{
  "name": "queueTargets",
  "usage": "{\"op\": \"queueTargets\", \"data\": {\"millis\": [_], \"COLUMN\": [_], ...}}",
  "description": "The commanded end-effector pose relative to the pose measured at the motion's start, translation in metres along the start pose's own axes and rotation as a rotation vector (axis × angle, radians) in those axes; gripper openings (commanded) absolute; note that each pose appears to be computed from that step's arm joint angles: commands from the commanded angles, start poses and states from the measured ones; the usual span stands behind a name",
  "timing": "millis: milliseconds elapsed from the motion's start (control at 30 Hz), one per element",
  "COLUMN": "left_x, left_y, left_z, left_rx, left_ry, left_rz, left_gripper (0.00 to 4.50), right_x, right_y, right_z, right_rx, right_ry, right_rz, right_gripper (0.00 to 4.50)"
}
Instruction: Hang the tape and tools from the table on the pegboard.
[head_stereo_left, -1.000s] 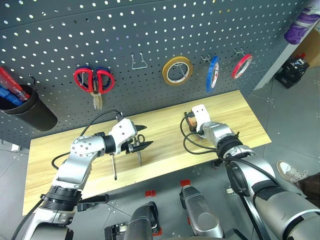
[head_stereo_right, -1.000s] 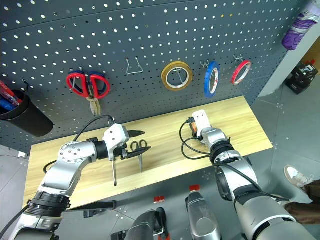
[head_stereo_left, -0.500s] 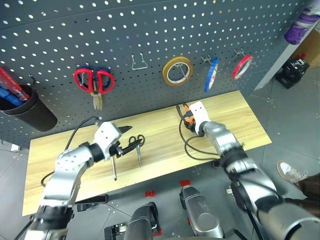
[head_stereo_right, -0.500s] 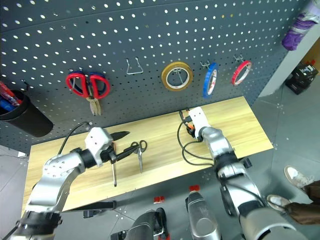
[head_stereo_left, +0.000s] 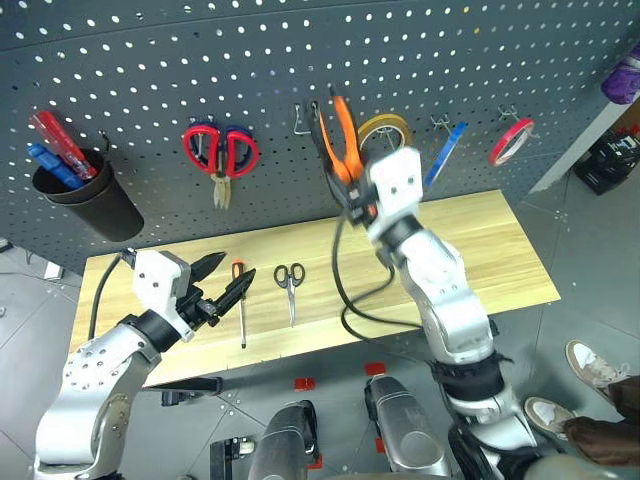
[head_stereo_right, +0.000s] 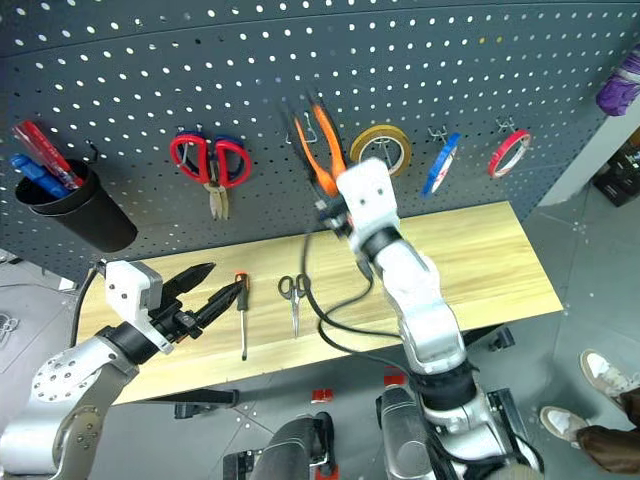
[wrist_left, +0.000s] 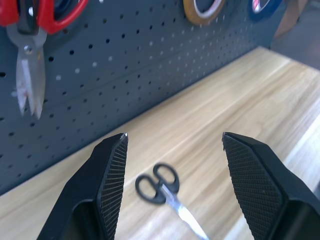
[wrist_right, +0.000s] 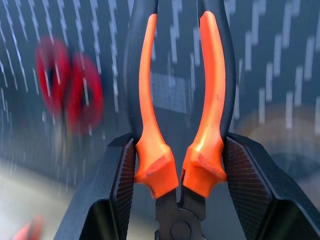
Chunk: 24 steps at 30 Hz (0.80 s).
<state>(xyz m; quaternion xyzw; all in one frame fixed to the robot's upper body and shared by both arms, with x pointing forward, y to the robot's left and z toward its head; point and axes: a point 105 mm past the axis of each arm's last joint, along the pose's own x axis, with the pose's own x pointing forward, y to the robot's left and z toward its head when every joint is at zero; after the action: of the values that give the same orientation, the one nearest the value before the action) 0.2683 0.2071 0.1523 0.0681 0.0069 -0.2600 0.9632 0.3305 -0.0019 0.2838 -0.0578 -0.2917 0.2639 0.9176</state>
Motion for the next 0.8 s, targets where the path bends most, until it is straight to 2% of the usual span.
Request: {"op": "queueTargets", "data": {"millis": [33, 100, 200, 333, 533, 800], "left_x": [0.004, 0.009, 0.021, 0.034, 0.048, 0.057], "left_y": [-0.002, 0.002, 0.001, -0.006, -0.011, -0.008], "left_z": [0.028, 0.032, 0.044, 0.050, 0.060, 0.063], "left_rx": [0.054, 0.101, 0.097, 0.085, 0.049, 0.073], "left_ry": [-0.031, 0.006, -0.015, -0.024, -0.069, -0.068], "left_rz": [-0.038, -0.027, -0.019, -0.013, 0.004, 0.019], "left_gripper": [3.17, 3.17, 3.17, 3.17, 3.17, 3.17], "right_x": [0.024, 0.041, 0.063, 0.083, 0.097, 0.097], "right_y": [-0.003, -0.003, -0.003, -0.006, -0.010, -0.024], "right_z": [0.036, 0.045, 0.054, 0.053, 0.028, -0.010], "right_rx": [-0.011, 0.003, -0.001, -0.022, -0.081, -0.128], "right_ry": [-0.181, -0.220, -0.275, -0.308, -0.277, -0.159], "right_rz": [-0.034, -0.044, -0.056, -0.079, -0.099, -0.132], "right_gripper": [2.31, 2.31, 2.31, 2.31, 2.31, 2.31]}}
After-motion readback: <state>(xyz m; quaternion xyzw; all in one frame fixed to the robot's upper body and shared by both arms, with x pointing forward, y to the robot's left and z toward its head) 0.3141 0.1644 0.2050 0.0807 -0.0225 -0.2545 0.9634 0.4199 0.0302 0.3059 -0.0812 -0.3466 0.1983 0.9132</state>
